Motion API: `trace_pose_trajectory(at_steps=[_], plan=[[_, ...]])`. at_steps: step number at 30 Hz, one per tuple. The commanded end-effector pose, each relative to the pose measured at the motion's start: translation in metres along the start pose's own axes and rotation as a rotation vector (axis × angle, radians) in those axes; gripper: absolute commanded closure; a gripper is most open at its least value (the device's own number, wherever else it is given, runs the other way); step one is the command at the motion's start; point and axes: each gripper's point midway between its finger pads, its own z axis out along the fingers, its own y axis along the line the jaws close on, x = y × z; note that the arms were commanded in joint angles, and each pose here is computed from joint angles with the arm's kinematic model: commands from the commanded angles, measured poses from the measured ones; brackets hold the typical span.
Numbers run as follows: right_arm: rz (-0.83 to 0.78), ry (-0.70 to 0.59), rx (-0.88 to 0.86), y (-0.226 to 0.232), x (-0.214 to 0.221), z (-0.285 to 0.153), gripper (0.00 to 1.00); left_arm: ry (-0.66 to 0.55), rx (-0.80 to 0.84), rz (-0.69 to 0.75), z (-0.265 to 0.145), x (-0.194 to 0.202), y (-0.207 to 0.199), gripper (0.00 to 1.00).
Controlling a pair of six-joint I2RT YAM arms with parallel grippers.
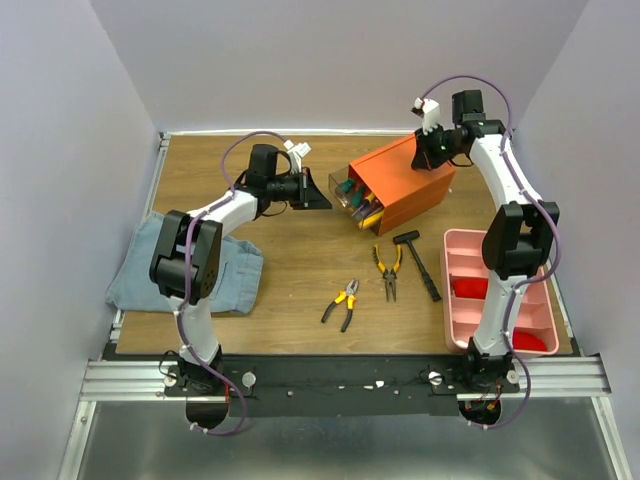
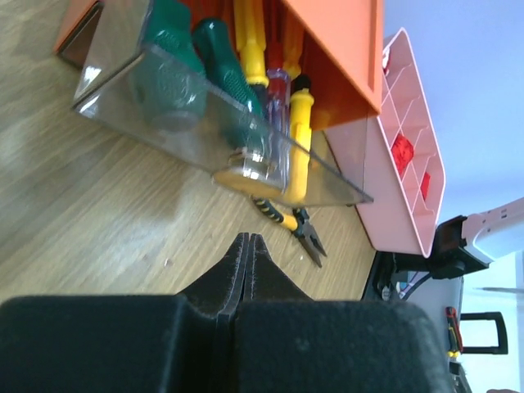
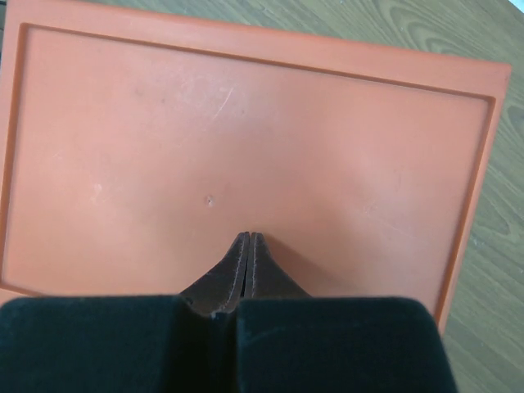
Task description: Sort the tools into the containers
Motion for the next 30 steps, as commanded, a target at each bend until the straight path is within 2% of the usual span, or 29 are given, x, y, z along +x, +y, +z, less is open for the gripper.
trace_pose_trajectory(at_steps=[1,6,9,16,20,21,23,25,26,27,28,30], plan=[[0.072,0.237,-0.046,-0.002,0.08,0.023,0.99,-0.031,0.057,0.039,0.021,-0.019,-0.014,1.0],[0.078,0.345,-0.102,0.017,0.12,0.035,0.99,-0.041,0.109,0.023,0.04,-0.032,-0.022,1.0],[0.067,0.358,-0.133,0.028,0.126,0.038,0.99,-0.039,0.139,0.027,0.056,-0.039,-0.022,1.0],[0.048,0.352,-0.103,0.025,0.116,0.043,0.99,-0.023,0.2,0.01,0.101,-0.045,-0.027,1.0],[0.043,0.359,-0.106,0.029,0.118,0.043,0.99,-0.056,0.181,0.0,0.088,-0.056,-0.033,0.98],[0.042,0.356,-0.106,0.029,0.117,0.042,0.99,-0.058,0.146,-0.035,0.081,-0.05,-0.024,0.95],[0.043,0.363,-0.106,0.031,0.12,0.042,0.99,-0.105,0.102,-0.064,0.055,-0.062,-0.034,0.72],[0.043,0.367,-0.106,0.031,0.122,0.042,0.99,-0.103,-0.002,-0.077,0.034,-0.052,-0.015,0.51],[0.039,0.368,-0.104,0.031,0.122,0.042,0.99,-0.119,-0.026,-0.04,0.022,-0.057,-0.023,0.46],[0.04,0.373,-0.102,0.031,0.123,0.042,0.99,-0.133,-0.091,-0.025,0.017,-0.058,-0.013,0.41],[0.04,0.373,-0.099,0.029,0.123,0.043,0.99,-0.094,-0.165,-0.042,0.014,-0.045,-0.001,0.34],[0.036,0.371,-0.096,0.028,0.122,0.044,0.99,-0.064,-0.248,-0.101,0.016,-0.038,0.017,0.34]])
